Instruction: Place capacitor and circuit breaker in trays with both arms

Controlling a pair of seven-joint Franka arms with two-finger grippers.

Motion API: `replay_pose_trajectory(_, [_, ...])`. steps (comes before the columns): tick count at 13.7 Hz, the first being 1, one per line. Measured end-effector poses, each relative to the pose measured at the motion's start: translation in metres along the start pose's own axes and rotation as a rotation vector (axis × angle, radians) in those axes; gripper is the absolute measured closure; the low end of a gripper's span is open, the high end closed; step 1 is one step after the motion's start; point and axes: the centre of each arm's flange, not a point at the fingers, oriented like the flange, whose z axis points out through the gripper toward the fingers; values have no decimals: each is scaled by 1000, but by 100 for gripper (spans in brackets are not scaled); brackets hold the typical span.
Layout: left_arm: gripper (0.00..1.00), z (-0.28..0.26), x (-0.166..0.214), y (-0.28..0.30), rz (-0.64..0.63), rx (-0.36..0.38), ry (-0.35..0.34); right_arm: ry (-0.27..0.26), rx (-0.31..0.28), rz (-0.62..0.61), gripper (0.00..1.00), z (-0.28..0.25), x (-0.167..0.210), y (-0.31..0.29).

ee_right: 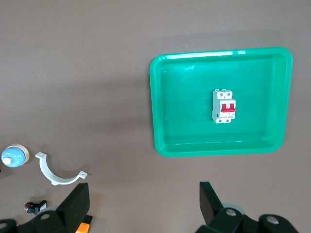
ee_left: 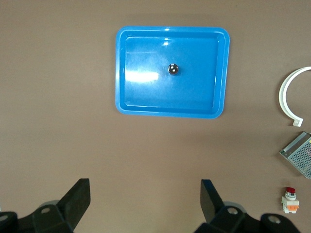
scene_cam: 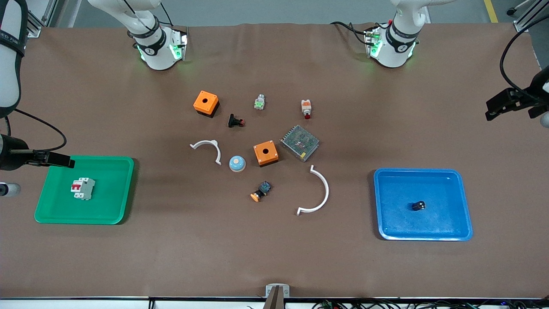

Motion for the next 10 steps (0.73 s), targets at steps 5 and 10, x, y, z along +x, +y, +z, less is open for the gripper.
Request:
replay_pose_trajectory(5, [0,3,-9,4,2,-23,-12,-45,2,-14,0,-2,-6,-2])
replay_pose_trajectory(10, [0,4,-12,10,6,-73,-24,-29,10,-36,0,-45,-48,-9])
